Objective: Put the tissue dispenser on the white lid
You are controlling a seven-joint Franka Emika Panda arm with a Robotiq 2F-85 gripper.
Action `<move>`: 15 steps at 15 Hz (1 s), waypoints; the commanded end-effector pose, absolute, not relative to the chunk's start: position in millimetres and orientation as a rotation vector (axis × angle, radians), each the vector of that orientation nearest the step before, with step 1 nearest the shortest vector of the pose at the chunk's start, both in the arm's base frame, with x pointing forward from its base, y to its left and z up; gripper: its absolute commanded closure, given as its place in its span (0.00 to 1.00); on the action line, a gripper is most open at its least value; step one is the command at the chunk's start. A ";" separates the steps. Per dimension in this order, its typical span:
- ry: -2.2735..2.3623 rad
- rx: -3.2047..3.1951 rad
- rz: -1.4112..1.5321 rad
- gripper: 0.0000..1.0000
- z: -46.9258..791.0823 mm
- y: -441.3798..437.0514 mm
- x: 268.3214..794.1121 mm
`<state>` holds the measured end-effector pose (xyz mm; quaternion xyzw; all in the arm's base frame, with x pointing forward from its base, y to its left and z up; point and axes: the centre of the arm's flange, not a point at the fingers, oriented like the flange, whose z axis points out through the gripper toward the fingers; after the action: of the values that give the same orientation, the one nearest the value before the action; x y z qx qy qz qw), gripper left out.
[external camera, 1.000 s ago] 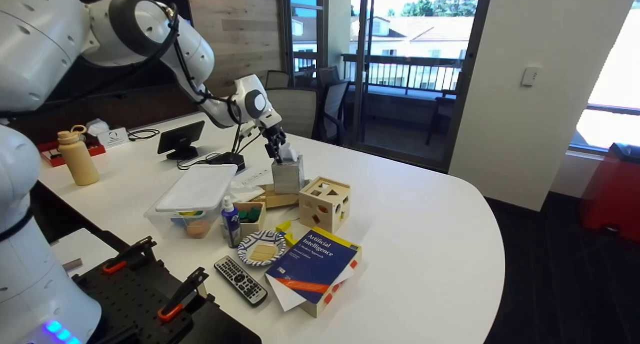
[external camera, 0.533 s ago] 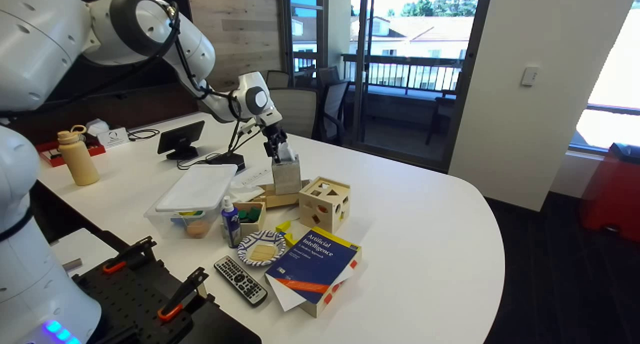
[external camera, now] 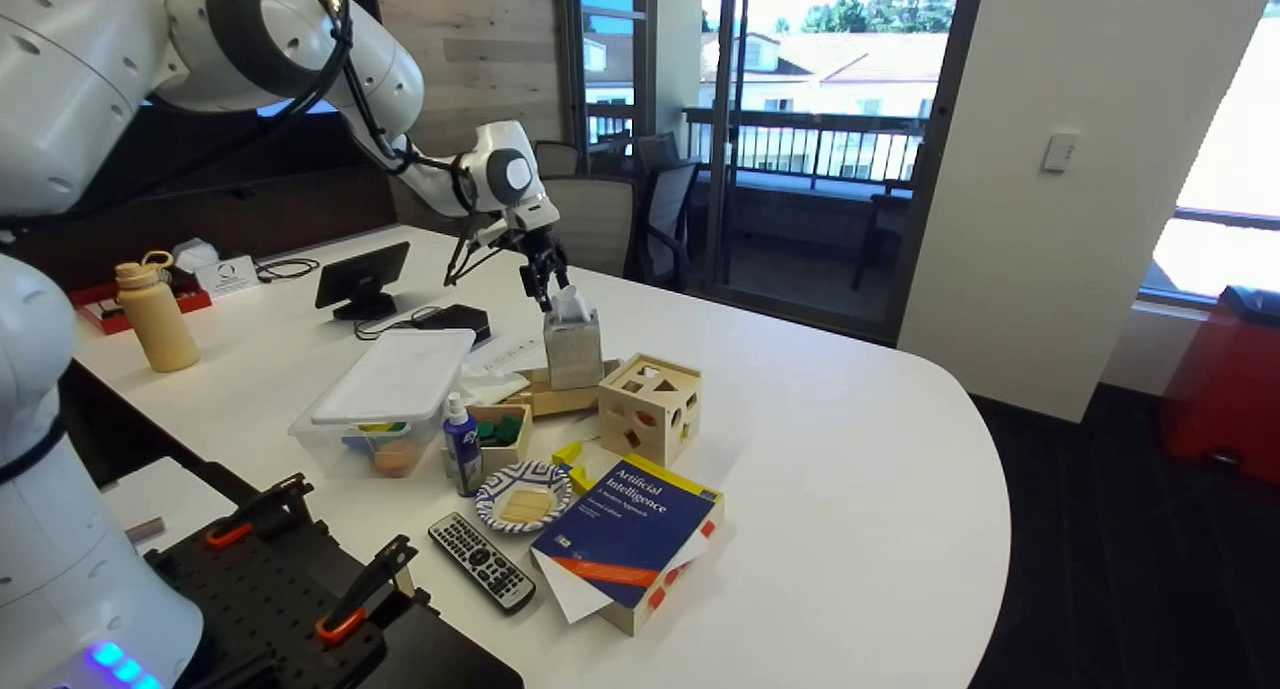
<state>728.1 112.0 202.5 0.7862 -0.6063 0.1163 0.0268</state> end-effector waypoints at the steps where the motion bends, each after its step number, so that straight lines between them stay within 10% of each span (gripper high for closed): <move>1: -1.904 2.389 0.255 0.00 211.9 99.0 716.7; 12: -1.916 2.342 0.177 0.00 138.0 71.2 708.9; 15: -1.896 2.348 0.160 0.27 125.4 78.0 706.3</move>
<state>705.0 73.8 132.5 0.7736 -0.6272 0.0574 0.0703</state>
